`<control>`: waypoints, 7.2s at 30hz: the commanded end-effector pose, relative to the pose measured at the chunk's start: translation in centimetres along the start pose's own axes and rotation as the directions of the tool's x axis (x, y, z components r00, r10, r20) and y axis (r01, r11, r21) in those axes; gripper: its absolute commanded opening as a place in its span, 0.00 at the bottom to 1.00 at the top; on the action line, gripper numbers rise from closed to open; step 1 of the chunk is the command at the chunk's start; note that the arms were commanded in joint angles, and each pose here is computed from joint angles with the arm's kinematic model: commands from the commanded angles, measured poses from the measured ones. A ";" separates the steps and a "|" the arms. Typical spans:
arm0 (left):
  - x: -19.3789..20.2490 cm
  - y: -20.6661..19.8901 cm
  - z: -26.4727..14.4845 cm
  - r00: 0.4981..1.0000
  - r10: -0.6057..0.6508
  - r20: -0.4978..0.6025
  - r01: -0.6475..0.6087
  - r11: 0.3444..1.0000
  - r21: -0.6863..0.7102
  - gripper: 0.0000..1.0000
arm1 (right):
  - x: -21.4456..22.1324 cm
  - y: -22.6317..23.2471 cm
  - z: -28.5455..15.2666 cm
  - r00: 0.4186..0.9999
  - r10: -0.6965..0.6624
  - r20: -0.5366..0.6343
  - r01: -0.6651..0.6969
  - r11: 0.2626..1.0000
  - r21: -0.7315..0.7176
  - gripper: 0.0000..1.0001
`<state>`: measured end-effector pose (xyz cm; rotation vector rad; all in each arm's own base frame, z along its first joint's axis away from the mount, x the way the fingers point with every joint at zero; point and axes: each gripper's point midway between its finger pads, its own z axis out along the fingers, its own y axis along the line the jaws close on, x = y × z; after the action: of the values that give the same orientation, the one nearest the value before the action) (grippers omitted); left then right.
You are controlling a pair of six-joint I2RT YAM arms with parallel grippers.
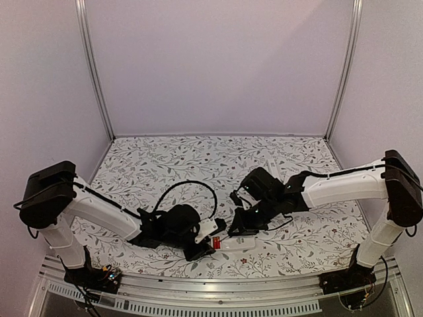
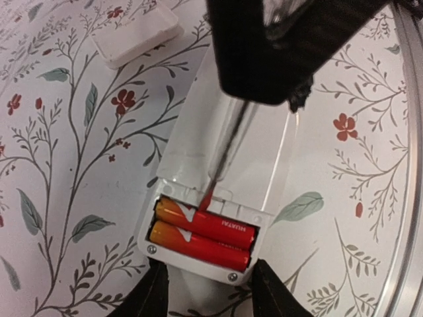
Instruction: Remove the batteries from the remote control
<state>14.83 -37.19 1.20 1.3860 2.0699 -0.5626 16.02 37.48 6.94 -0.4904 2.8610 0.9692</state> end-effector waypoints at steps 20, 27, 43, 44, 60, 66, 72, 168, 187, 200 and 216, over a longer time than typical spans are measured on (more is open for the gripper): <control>-2.7 11.1 1.5 0.976 -0.194 0.102 0.219 0.873 -0.437 0.46 | -2.5 -1.9 -5.4 0.972 -0.061 0.227 0.035 0.993 0.114 0.00; -4.7 10.9 -0.1 0.905 -0.381 0.188 0.425 0.829 -0.365 0.47 | -2.2 -3.9 -5.5 0.971 -0.028 0.238 -0.013 0.986 0.168 0.00; -6.6 3.5 -0.8 0.661 -0.743 0.108 0.732 0.670 0.127 0.49 | -0.2 -4.9 -3.7 0.988 -0.009 0.156 -0.016 0.988 0.157 0.00; -6.6 3.3 -0.6 0.656 -0.748 0.098 0.736 0.663 0.138 0.50 | -0.1 -4.6 -3.5 0.989 -0.017 0.149 -0.005 0.989 0.146 0.00; -5.7 4.3 -1.1 0.679 -0.729 0.091 0.732 0.682 0.005 0.60 | -0.2 -4.2 -4.6 0.978 -0.030 0.208 -0.012 0.980 0.200 0.00; -4.8 3.0 -1.9 0.645 -0.763 0.041 0.764 0.645 0.010 0.65 | 0.1 -4.5 -4.2 0.981 -0.028 0.191 -0.012 0.978 0.207 0.00; -3.6 0.3 -1.7 0.577 -0.816 -0.041 0.816 0.573 0.077 0.68 | 0.3 -4.2 -3.9 0.983 -0.035 0.178 0.001 0.983 0.186 0.00; 0.1 0.0 2.6 0.934 0.215 -0.287 -0.196 0.976 0.092 0.33 | 1.9 -5.2 -4.5 0.992 -0.082 0.099 0.072 0.993 0.095 0.00; 0.9 0.1 3.1 0.923 0.229 -0.311 -0.211 0.973 0.091 0.31 | 2.9 -5.0 -2.6 0.998 -0.035 0.055 0.045 0.981 -0.190 0.00; 1.3 1.1 3.3 0.914 0.231 -0.334 -0.228 0.972 0.050 0.30 | 3.5 -0.6 -4.1 0.981 -0.186 0.048 0.186 0.858 -0.478 0.00; 2.0 3.3 3.7 0.904 0.195 -0.381 -0.216 0.976 -0.012 0.29 | 4.4 1.3 -7.5 0.972 -0.213 0.095 0.229 0.801 -0.554 0.00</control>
<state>14.86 -40.15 1.33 1.7791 2.0937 -0.4296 12.50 32.65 10.52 -0.7497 2.4727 1.6447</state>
